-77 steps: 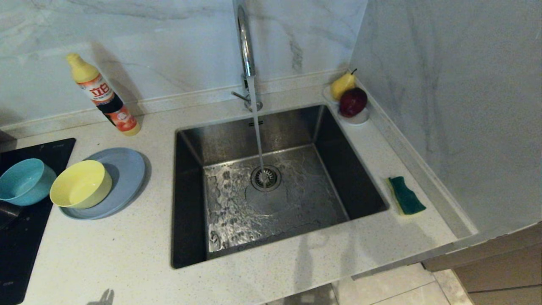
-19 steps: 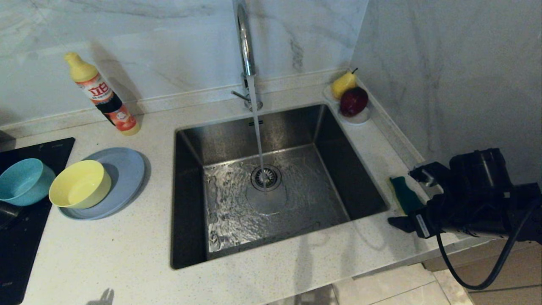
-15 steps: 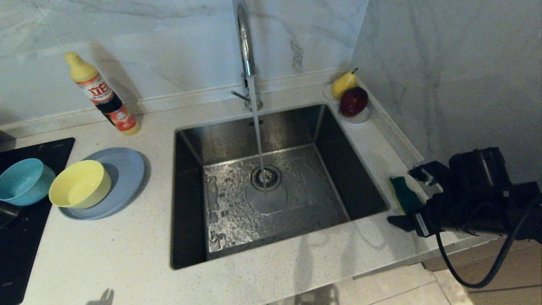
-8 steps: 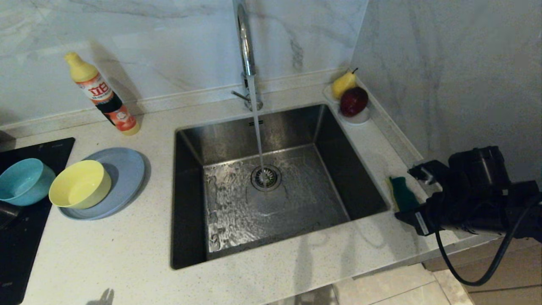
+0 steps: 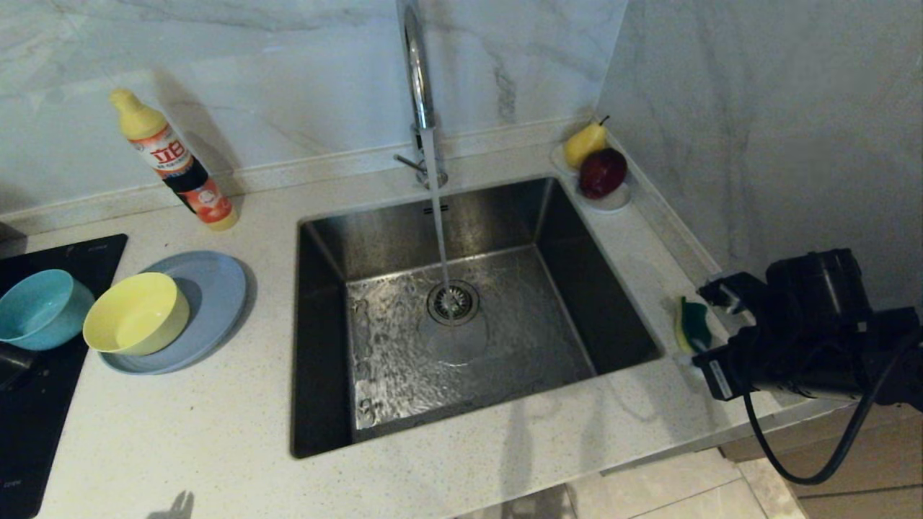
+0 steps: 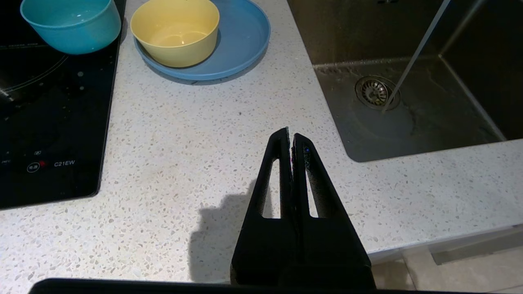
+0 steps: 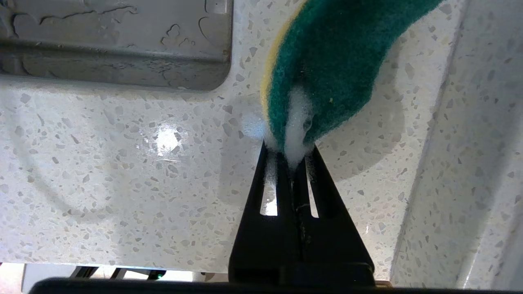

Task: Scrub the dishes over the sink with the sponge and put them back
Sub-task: Pick up a bowl and the sponge

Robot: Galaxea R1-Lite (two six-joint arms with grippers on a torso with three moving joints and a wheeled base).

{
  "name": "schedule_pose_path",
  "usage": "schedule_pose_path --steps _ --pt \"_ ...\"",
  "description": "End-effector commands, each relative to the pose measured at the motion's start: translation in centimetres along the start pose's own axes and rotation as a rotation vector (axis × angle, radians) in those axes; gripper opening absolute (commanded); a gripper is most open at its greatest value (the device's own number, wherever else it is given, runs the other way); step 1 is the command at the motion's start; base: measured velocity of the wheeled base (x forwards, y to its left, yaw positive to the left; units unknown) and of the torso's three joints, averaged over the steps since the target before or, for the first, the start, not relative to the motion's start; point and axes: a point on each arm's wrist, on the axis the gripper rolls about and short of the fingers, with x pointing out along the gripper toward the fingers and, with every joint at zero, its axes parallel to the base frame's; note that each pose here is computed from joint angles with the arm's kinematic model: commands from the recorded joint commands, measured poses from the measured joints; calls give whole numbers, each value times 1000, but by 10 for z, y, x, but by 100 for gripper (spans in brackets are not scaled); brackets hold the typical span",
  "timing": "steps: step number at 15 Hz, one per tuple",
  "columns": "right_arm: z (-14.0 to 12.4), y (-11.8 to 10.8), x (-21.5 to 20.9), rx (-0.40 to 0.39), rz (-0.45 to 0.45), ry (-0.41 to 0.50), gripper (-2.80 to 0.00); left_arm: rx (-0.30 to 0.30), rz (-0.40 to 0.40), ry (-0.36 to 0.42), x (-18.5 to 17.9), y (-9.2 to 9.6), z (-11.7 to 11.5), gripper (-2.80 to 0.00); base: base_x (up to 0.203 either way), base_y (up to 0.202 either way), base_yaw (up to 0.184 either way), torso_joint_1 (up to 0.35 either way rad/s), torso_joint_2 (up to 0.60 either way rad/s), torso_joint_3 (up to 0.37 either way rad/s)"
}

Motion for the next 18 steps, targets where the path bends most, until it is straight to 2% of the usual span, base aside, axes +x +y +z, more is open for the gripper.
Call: schedule_pose_path --steps 1,5,7,9,11,15,18 --pt "3 -1 -6 0 -3 -17 -280 0 2 41 2 0 -11 -280 0 0 0 0 0 0" --pt "15 -2 -42 -3 2 -90 -280 0 2 41 2 0 -11 -280 0 0 0 0 0 0" --pt "23 0 -72 -7 35 -92 -280 0 2 41 2 0 -11 -280 0 0 0 0 0 0" --pt "28 5 -103 1 119 -98 -280 0 2 41 2 0 -11 -280 0 0 0 0 0 0" --pt "31 15 -130 48 233 -96 -280 0 2 41 2 0 -11 -280 0 0 0 0 0 0" --pt "29 21 -152 107 424 -52 -280 0 2 41 2 0 -11 -280 0 0 0 0 0 0" --pt "25 20 -147 124 439 -13 -280 0 2 41 2 0 -11 -280 0 0 0 0 0 0"
